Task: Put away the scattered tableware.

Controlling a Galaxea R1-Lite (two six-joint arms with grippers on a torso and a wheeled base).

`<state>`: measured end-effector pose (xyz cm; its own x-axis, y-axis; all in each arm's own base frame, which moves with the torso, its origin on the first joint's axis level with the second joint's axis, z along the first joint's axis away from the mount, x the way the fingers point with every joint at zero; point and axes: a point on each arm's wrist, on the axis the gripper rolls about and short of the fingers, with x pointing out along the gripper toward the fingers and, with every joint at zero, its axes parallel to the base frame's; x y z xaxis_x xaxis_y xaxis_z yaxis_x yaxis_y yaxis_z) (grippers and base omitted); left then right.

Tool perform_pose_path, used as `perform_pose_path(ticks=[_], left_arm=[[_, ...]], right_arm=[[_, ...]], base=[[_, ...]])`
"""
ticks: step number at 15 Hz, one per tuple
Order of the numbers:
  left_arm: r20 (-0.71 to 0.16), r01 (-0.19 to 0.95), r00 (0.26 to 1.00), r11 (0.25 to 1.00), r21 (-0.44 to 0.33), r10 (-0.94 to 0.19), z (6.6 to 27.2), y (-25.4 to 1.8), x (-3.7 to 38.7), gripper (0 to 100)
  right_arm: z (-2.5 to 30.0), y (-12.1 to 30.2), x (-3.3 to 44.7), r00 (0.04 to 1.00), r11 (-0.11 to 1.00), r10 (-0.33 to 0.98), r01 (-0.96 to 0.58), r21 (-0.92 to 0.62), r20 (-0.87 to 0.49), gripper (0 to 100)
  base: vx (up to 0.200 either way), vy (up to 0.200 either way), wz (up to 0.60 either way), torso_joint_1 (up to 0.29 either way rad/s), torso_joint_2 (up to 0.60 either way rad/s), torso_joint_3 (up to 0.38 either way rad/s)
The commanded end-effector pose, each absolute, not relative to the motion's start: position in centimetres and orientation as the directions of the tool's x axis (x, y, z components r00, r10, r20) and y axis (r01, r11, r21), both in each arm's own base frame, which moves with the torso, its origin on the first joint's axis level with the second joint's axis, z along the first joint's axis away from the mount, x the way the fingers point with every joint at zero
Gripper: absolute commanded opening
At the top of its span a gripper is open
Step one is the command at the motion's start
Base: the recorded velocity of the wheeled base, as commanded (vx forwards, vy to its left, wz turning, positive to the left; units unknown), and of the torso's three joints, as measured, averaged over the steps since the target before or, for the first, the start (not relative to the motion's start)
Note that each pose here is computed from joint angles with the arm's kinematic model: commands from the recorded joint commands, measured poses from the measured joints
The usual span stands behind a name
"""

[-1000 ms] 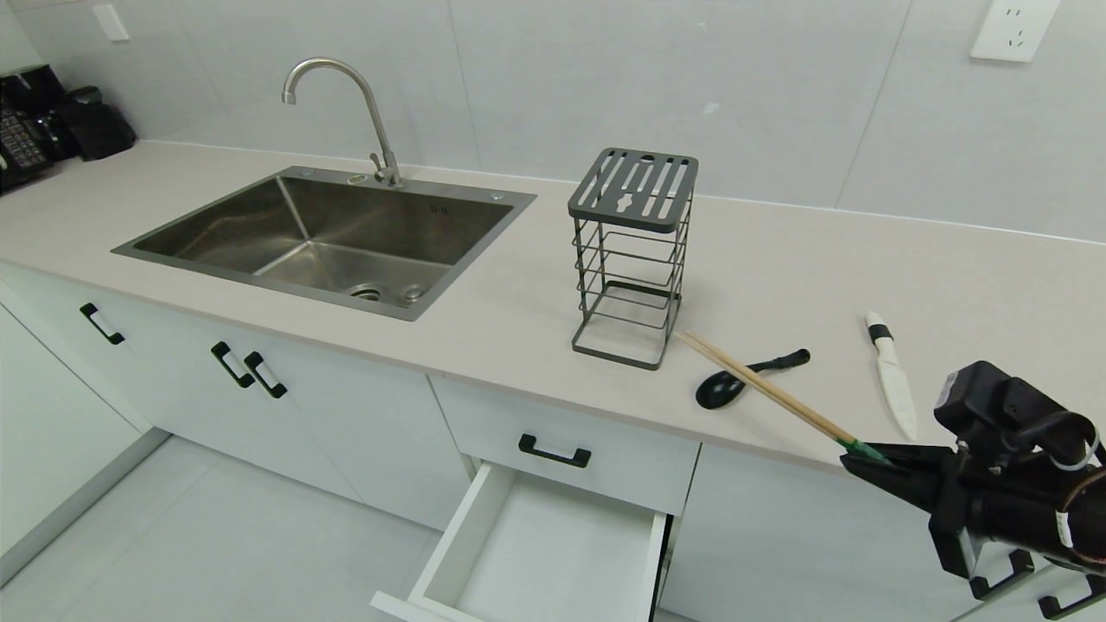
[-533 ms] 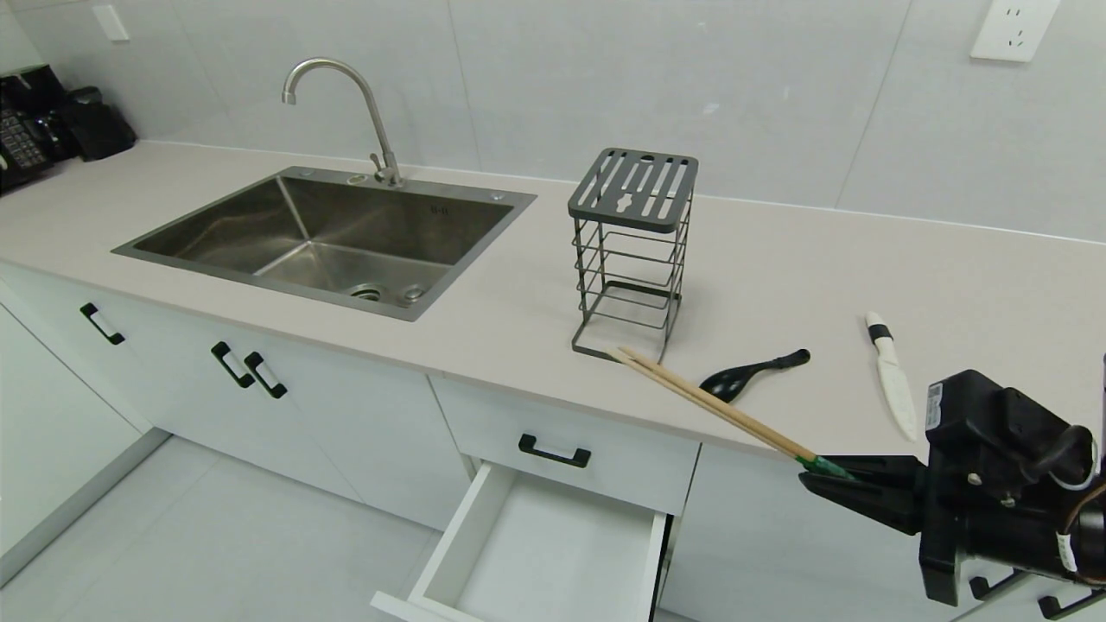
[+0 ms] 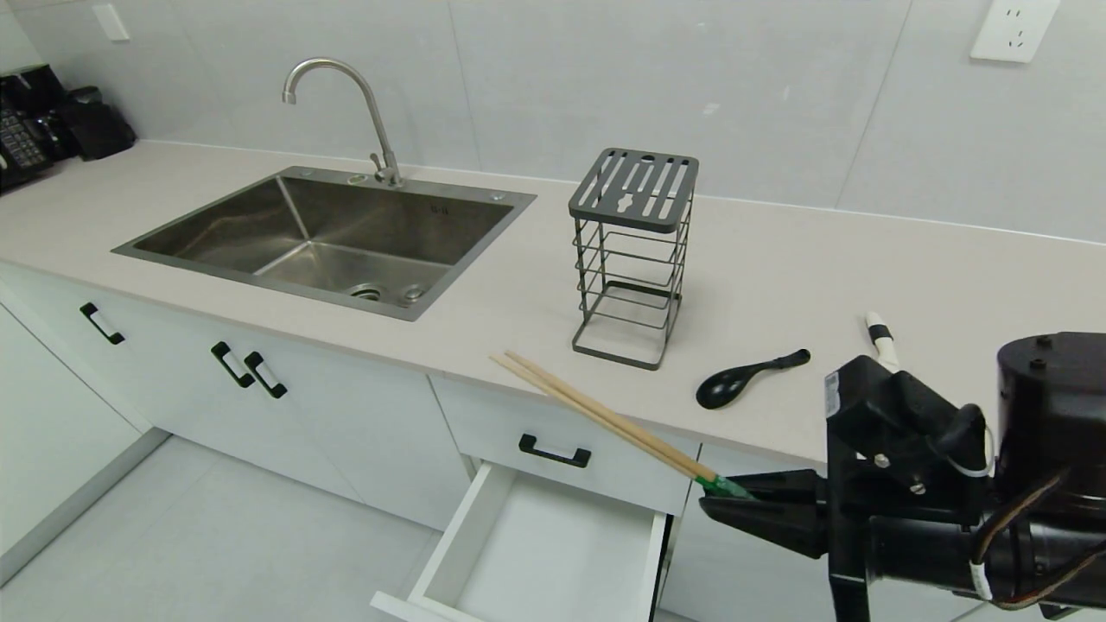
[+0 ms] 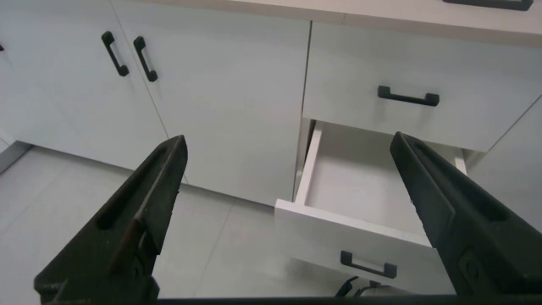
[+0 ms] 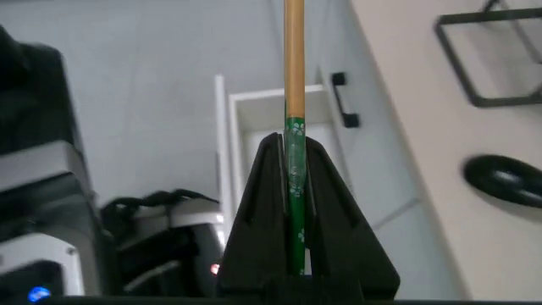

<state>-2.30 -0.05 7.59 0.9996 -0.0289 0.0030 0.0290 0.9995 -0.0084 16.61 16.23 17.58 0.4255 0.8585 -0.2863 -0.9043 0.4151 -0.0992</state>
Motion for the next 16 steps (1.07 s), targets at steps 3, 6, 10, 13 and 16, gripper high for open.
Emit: perform_pose_path(ticks=[3, 6, 10, 13, 16], left_arm=[[0.002, 0.029, 1.000, 1.000, -0.009, -0.029, 7.6, -0.1, -2.3, 100], [0.002, 0.029, 1.000, 1.000, -0.009, -0.029, 7.6, -0.1, -2.3, 100], [0.002, 0.029, 1.000, 1.000, -0.009, -0.029, 7.6, -0.1, -2.3, 100], [0.002, 0.029, 1.000, 1.000, -0.009, -0.029, 7.6, -0.1, -2.3, 100], [0.002, 0.029, 1.000, 1.000, -0.009, -0.029, 7.6, -0.1, -2.3, 100]], right_arm=[[15.0, 19.3, 15.8, 0.318, 0.351, 0.878, -0.936, 0.031, -0.357, 0], [12.8, 22.0, 14.9, 0.339, 0.378, 0.825, -0.926, -0.004, -0.452, 0], [13.5, 22.3, 15.2, 0.399, 0.427, 0.810, -0.904, -0.034, -0.430, 0], [13.8, 21.9, 15.6, 0.430, 0.453, 0.800, -0.890, -0.050, -0.419, 0], [14.6, 19.6, 16.4, 0.476, 0.454, 0.787, -0.878, -0.153, -0.392, 0]], base=[[0.000, 0.000, 0.00, 0.000, 0.00, 0.000], [0.000, 0.000, 0.00, 0.000, 0.00, 0.000], [0.000, 0.000, 0.00, 0.000, 0.00, 0.000], [0.000, 0.000, 0.00, 0.000, 0.00, 0.000], [0.000, 0.000, 0.00, 0.000, 0.00, 0.000]])
